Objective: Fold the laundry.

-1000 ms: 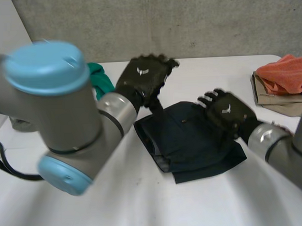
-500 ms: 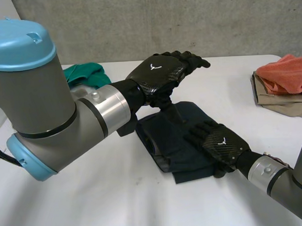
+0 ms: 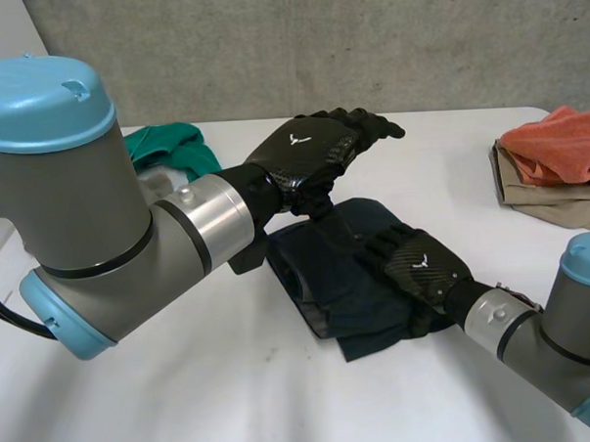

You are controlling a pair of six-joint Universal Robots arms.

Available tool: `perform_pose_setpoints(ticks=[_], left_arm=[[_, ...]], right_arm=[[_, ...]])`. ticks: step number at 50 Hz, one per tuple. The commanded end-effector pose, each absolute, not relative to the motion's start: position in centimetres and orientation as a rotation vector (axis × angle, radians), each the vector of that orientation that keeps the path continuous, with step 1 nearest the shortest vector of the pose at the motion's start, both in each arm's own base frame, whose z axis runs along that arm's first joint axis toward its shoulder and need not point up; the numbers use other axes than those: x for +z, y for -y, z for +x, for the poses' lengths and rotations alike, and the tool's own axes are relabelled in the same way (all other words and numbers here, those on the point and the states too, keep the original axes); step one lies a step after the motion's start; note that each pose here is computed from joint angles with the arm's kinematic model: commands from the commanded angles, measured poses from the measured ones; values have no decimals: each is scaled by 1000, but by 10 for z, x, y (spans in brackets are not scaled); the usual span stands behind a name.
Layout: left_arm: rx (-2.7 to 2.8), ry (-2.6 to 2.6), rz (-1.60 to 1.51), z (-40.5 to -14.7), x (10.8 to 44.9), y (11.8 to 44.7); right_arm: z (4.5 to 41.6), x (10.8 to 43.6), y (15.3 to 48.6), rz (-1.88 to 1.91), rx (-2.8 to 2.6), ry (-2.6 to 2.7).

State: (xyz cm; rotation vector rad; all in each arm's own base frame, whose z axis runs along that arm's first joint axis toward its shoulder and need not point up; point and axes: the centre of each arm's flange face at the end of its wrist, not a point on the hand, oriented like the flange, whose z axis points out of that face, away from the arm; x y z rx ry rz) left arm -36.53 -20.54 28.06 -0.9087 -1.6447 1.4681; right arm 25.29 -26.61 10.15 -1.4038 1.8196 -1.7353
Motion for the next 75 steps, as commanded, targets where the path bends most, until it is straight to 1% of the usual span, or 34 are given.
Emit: perform_pose_setpoints(ticks=[1, 8, 17, 22, 26, 27, 29, 30, 32, 33, 36, 37, 40, 41, 42, 43, 45, 46, 48, 49, 51, 52, 53, 56, 57, 60, 61, 65, 68, 75], left_arm=[[1461, 1663, -904, -363, 276, 207], [1459, 1672, -900, -361, 275, 209], [1457, 1679, -898, -360, 274, 208], [1469, 1679, -891, -357, 276, 211], [1489, 1663, -888, -356, 282, 212], [1496, 1655, -886, -356, 285, 211], [1522, 1633, -882, -355, 291, 211], [1544, 1614, -878, -353, 297, 210], [1574, 1581, -878, -353, 305, 208], [1579, 1575, -877, -352, 307, 208], [1603, 1548, -873, -351, 315, 206], [1606, 1545, -873, -350, 316, 205], [1607, 1541, -872, -350, 318, 204], [1607, 1541, -872, -350, 318, 203], [1607, 1541, -872, -350, 318, 203], [1605, 1540, -873, -351, 318, 203], [1598, 1547, -875, -351, 316, 202], [1596, 1551, -874, -350, 314, 202], [1582, 1562, -878, -350, 310, 201], [1577, 1565, -879, -350, 309, 200], [1572, 1568, -880, -350, 307, 199], [1568, 1573, -881, -350, 306, 199], [1567, 1573, -883, -351, 306, 198], [1560, 1577, -885, -351, 304, 198], [1558, 1580, -885, -351, 303, 198], [1552, 1588, -885, -351, 300, 199], [1550, 1589, -886, -351, 300, 198], [1543, 1594, -887, -351, 296, 198], [1543, 1597, -888, -352, 294, 199], [1541, 1596, -888, -351, 295, 197]], right_arm=[[267, 105, 275, -1380, -1761, -1795], [286, 115, 288, -1340, -1816, -1755], [301, 123, 303, -1297, -1857, -1708], [306, 133, 320, -1263, -1921, -1685], [309, 152, 337, -1199, -2006, -1660], [308, 165, 348, -1156, -2060, -1645], [309, 182, 358, -1098, -2129, -1612], [309, 199, 365, -1040, -2185, -1572], [309, 220, 370, -979, -2242, -1508], [305, 241, 378, -911, -2298, -1439], [291, 264, 393, -817, -2376, -1375], [277, 275, 406, -762, -2418, -1352], [251, 287, 424, -697, -2486, -1335], [234, 294, 436, -663, -2536, -1333], [227, 294, 441, -649, -2555, -1338], [207, 298, 453, -612, -2604, -1348], [190, 296, 465, -596, -2636, -1368], [173, 288, 477, -580, -2653, -1405], [153, 281, 489, -561, -2677, -1441], [132, 273, 501, -536, -2702, -1478], [114, 262, 510, -517, -2712, -1520], [105, 253, 515, -512, -2714, -1546], [88, 239, 524, -505, -2714, -1587], [64, 214, 537, -519, -2689, -1642], [53, 194, 542, -544, -2654, -1677], [40, 165, 548, -567, -2606, -1724], [32, 148, 551, -563, -2581, -1757], [17, 120, 551, -551, -2548, -1832], [11, 112, 550, -568, -2554, -1865], [-5, 108, 545, -588, -2564, -1937]])
